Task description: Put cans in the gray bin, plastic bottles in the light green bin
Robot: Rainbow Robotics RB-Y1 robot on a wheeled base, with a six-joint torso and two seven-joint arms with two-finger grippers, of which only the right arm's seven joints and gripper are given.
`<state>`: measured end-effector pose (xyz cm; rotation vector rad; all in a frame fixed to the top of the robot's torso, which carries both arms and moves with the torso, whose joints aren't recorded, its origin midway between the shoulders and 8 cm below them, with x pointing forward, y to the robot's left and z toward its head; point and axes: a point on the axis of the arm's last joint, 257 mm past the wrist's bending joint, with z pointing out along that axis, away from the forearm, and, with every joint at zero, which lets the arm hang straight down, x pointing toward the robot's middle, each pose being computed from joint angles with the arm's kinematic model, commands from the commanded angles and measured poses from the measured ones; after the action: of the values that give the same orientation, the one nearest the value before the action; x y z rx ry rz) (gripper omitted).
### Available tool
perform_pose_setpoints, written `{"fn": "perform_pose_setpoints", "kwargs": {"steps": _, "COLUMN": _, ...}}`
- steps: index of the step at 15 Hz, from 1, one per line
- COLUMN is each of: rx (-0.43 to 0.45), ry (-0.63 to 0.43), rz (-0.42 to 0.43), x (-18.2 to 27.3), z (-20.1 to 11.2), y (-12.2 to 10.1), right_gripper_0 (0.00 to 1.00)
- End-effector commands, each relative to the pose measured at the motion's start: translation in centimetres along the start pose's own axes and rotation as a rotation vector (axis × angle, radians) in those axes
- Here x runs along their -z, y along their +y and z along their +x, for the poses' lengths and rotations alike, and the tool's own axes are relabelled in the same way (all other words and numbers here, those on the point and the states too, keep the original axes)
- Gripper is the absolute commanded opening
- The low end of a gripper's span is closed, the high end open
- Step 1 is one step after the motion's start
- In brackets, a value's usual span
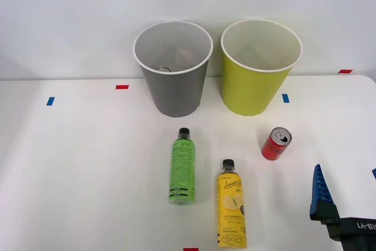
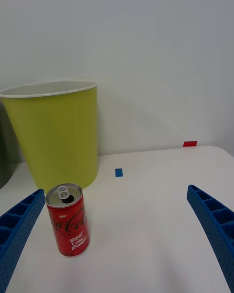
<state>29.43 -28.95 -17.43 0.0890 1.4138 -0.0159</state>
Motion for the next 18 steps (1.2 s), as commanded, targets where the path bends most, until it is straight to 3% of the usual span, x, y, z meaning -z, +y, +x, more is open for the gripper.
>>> {"fn": "perform_pose_setpoints", "kwargs": {"steps": 1, "rx": -0.024, "ry": 0.005, "rz": 0.032, "x": 0.2, "z": 0.5, "y": 0.0, "right_gripper_0": 1.0}}
{"fn": "perform_pose_setpoints", "kwargs": {"steps": 4, "rx": -0.027, "ry": -0.002, "rz": 0.069, "x": 0.2, "z": 2.3, "y": -0.1, "right_gripper_0": 1.0}}
{"fn": "perform_pose_setpoints", "kwargs": {"steps": 6, "rx": 0.024, "ry": -0.02, "rz": 0.062, "x": 0.5, "z": 3.3, "y": 0.1, "right_gripper_0": 1.0}}
{"fn": "perform_pose_setpoints", "kwargs": {"steps": 11, "rx": 0.173, "ry": 0.059, "rz": -0.031, "x": 3.4, "z": 6.0, "y": 2.0, "right_gripper_0": 1.0}}
{"fn": "perform_pose_setpoints", "kwargs": {"steps": 14, "rx": 0.165, "ry": 0.11, "rz": -0.072, "x": 5.0, "z": 7.5, "y": 3.8, "right_gripper_0": 1.0}}
{"fn": "perform_pose_setpoints", "kwargs": {"steps": 18, "rx": 0.158, "ry": 0.126, "rz": -0.047, "x": 7.4, "z": 10.0, "y": 4.1, "right_gripper_0": 1.0}}
